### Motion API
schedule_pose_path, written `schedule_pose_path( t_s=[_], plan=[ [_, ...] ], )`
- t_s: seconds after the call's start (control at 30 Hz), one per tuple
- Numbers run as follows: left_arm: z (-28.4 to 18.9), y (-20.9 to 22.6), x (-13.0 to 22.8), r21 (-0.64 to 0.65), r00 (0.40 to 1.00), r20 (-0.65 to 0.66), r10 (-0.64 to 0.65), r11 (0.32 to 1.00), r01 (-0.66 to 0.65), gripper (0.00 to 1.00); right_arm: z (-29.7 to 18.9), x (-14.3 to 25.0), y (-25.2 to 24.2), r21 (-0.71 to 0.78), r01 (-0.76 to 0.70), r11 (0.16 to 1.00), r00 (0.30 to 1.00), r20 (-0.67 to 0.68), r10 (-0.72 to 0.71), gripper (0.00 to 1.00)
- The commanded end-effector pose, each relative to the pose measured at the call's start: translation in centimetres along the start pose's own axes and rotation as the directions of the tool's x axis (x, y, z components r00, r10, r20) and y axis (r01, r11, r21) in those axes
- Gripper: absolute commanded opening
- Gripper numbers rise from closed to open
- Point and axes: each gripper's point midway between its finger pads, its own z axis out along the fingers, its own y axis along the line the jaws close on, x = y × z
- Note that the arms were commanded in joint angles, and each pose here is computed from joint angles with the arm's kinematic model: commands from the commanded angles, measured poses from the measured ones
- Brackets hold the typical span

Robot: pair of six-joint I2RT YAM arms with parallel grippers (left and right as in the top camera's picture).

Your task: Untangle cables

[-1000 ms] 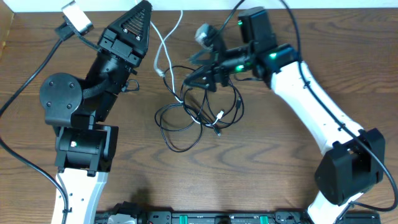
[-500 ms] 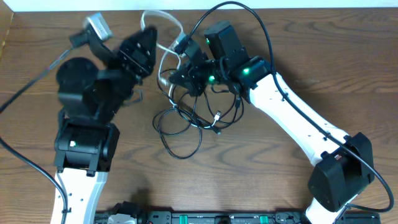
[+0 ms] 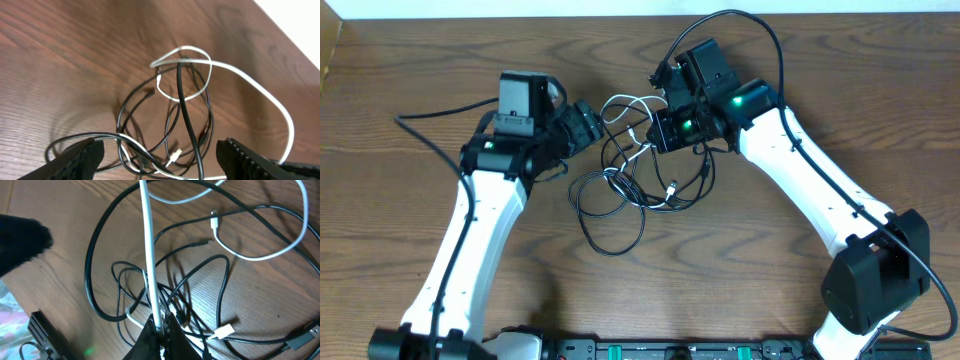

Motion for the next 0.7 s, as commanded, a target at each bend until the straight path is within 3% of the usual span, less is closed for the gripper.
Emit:
schedule_pose_path(
  t_s=[0.0,0.2,0.23,0.27,0.3,0.37,0.47,0.67],
  plan=[
    [1.7,-0.9,1.3,0.072,0.995,-0.103,0.019,0.997,-0.011,0.77,-0.7,-0.3,0.0,0.013,-0.012,1.0,1.0,0.017,0.011,0.01],
    [4.3,-1.8,3.0,0.081,0.981,-0.151,0.121,0.991,-0.11,0.68,-0.7,-0.3,0.0,0.012,-0.012,1.0,1.0,0.017,0.012,0.01],
    [4.7,-1.9,2.8,0.079,0.982,-0.141,0.129,0.99,-0.118,0.48,-0.7,-0.3,0.1,0.011,-0.011,1.0,1.0,0.017,0.011,0.01],
    [4.9,-1.6,2.6,0.06,0.983,-0.132,0.127,0.991,-0.12,0.19,-0.8,-0.4,0.1,0.01,-0.005,1.0,1.0,0.023,0.005,0.01],
    [5.2,-0.8,2.3,0.018,0.986,-0.114,0.124,0.992,-0.123,0.08,-1.0,-0.6,0.3,0.009,0.016,1.0,0.999,0.031,-0.016,0.01],
    [5.5,0.9,1.8,-0.067,0.989,-0.083,0.12,0.99,-0.126,0.07,-2.5,-2.0,0.9,0.007,0.068,0.998,0.995,0.073,-0.068,0.01],
    [5.2,3.5,1.0,-0.215,0.992,-0.04,0.12,0.969,-0.126,0.07,-10.6,-6.3,0.9,0.034,0.101,0.994,0.964,0.244,-0.106,0.01],
    [4.6,5.5,0.0,-0.321,0.991,0.002,0.134,0.938,-0.127,0.07,-22.2,-9.0,0.9,0.1,0.126,0.987,0.889,0.43,-0.157,0.01]
  ],
)
